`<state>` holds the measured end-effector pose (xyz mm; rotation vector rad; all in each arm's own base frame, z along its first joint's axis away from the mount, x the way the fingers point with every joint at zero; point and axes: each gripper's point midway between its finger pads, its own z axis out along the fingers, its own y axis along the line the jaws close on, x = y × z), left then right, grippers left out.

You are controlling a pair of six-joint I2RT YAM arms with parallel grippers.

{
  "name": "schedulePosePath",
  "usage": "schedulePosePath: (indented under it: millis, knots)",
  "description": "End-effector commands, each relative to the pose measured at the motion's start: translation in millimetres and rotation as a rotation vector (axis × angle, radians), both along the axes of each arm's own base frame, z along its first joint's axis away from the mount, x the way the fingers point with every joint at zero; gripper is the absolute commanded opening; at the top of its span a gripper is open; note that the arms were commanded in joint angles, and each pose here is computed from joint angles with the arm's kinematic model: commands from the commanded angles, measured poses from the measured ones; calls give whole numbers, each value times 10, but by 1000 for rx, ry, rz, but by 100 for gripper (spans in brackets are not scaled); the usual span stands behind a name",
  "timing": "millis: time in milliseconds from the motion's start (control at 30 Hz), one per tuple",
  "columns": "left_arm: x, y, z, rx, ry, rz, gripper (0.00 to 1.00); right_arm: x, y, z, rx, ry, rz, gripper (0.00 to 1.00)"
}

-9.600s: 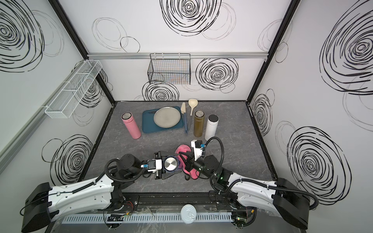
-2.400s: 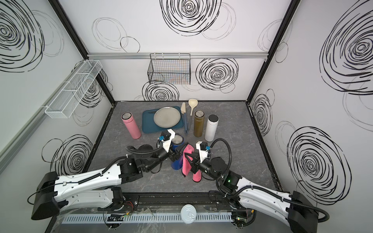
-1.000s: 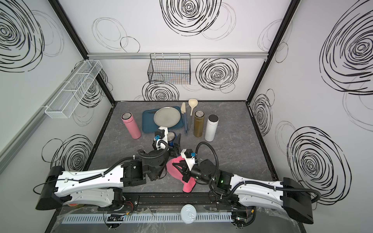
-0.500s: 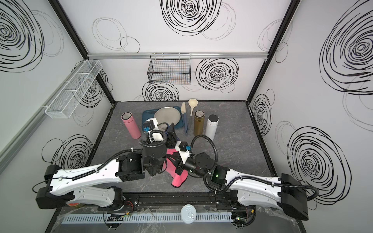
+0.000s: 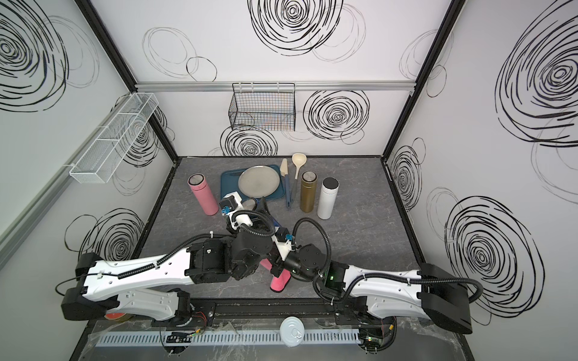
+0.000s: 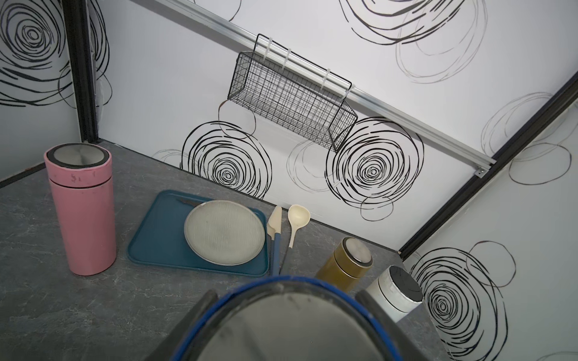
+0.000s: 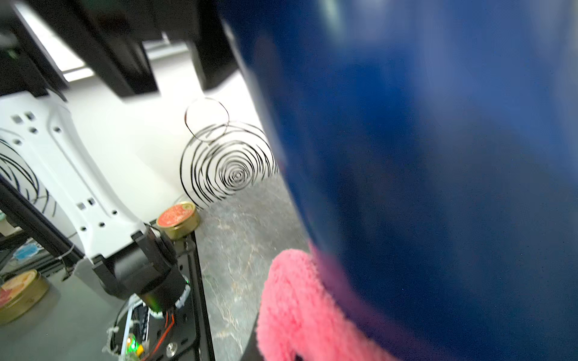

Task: Wipe the surface of the thermos
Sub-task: Wipe the dirt from the surface of the thermos.

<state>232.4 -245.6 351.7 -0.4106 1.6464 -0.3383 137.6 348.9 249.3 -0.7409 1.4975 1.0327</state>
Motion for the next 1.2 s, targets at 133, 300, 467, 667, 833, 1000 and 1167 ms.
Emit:
schedulePosePath:
  millis: [133, 300, 467, 667, 833, 1000, 1167]
  knots:
    - [-101, 164, 98, -158, -4, 15, 0, 257, -194, 411, 179, -40, -170, 0]
    - [-96, 184, 74, -178, -10, 38, 0, 378, -463, 56, 155, 28, -286, 0]
    - [-92, 195, 27, -208, -11, 57, 0, 398, -435, 183, 208, 27, -267, 0]
    - [-97, 181, -36, -231, 0, 56, 0, 371, 40, 806, 317, -34, -152, 0]
    - [-99, 193, -40, -247, -5, 64, 0, 511, 213, 733, 305, -3, -190, 0]
    - [-110, 236, -62, -272, 1, 67, 0, 637, -141, 258, 262, 58, -325, 0]
    - [-116, 252, -104, -299, 5, 66, 0, 644, -181, 248, 293, 74, -323, 0]
